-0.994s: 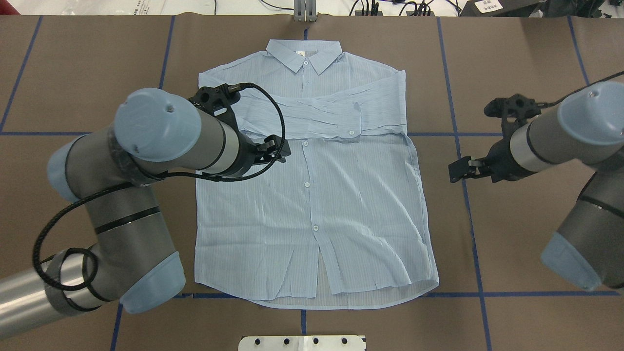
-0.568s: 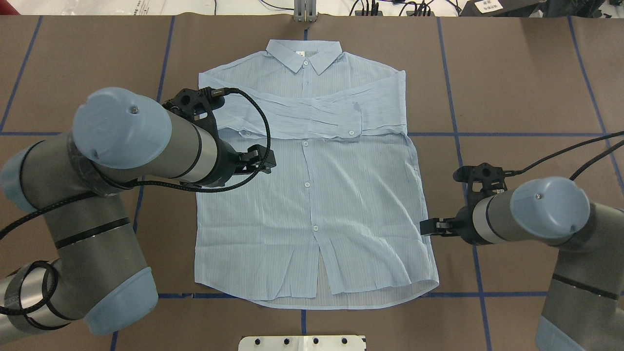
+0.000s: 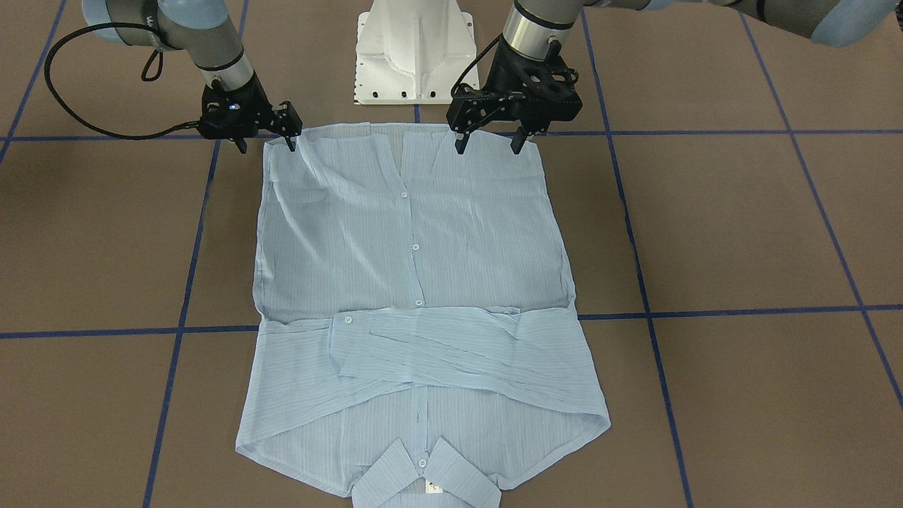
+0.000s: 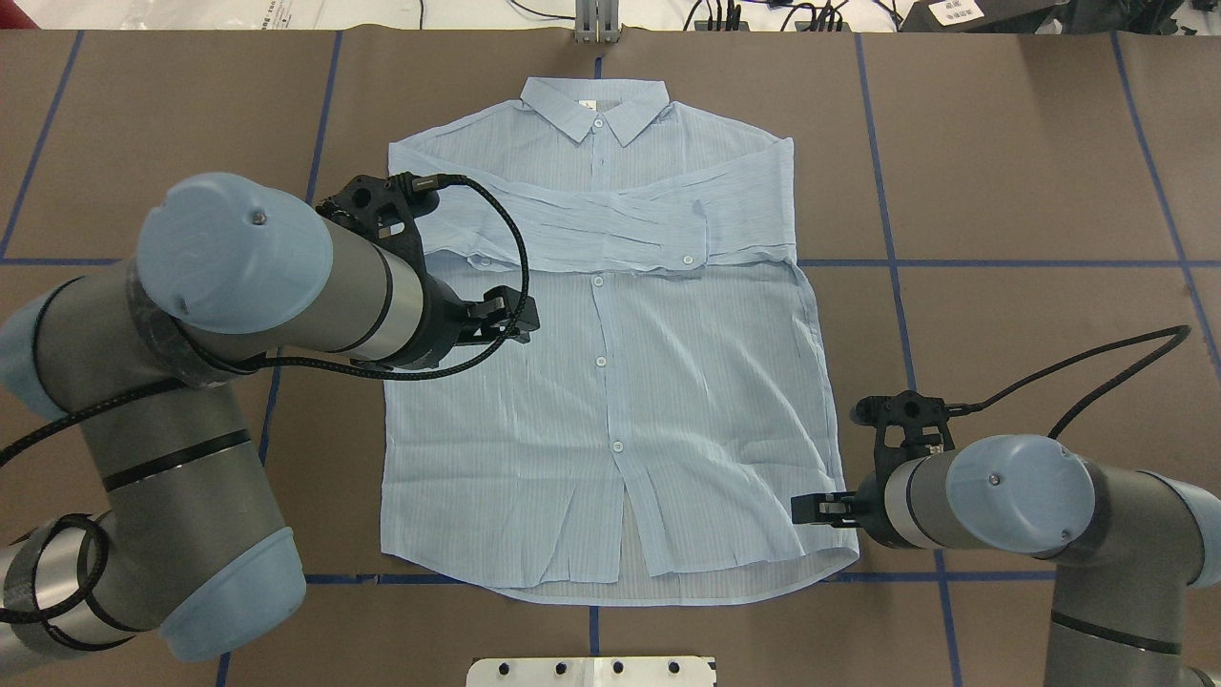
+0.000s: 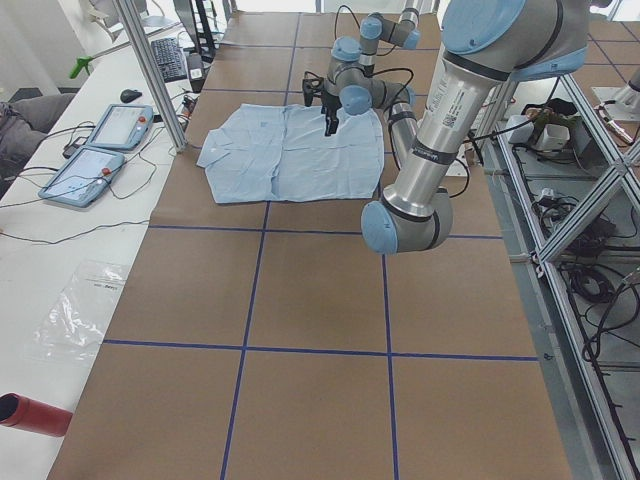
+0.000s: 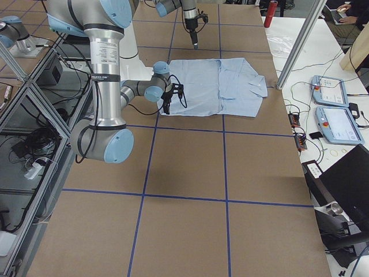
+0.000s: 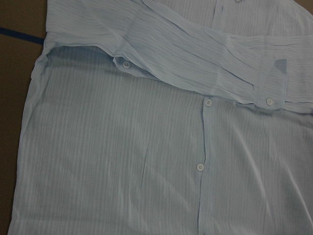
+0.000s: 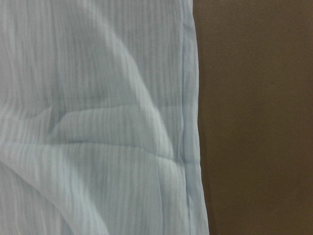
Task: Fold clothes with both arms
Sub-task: 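Grasp the hem corner nearest the right gripper while the left gripper moves toward the hem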
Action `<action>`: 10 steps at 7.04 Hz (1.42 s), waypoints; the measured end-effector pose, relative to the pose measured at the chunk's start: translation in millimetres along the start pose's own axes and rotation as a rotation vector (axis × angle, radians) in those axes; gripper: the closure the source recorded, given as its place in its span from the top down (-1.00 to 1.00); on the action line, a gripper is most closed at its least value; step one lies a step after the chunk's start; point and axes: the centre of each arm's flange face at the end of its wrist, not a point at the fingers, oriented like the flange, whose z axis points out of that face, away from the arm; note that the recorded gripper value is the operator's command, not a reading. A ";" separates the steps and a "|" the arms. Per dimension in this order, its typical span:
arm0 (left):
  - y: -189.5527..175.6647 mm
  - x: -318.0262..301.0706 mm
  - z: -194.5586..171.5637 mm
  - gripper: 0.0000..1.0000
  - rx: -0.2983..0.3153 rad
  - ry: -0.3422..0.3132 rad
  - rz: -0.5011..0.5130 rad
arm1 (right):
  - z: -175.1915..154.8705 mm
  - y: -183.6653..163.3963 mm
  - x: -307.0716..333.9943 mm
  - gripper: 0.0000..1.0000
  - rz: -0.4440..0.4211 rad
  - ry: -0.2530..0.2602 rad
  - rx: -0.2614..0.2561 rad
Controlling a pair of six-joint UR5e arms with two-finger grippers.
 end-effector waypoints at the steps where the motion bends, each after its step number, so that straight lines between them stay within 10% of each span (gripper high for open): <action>1: 0.2 0.2 -0.1 0.98 0.000 0.001 0.001 | 3.8 2.9 -3.9 1.00 -0.004 0.001 -0.005; 6: 1.2 1.8 -1.5 0.98 -0.001 0.005 0.003 | 19.9 10.0 -1.7 0.82 -0.001 0.032 -0.031; 10: 1.3 0.8 -0.8 0.98 0.000 0.003 0.002 | 25.6 11.8 1.9 -0.27 0.004 0.059 -0.053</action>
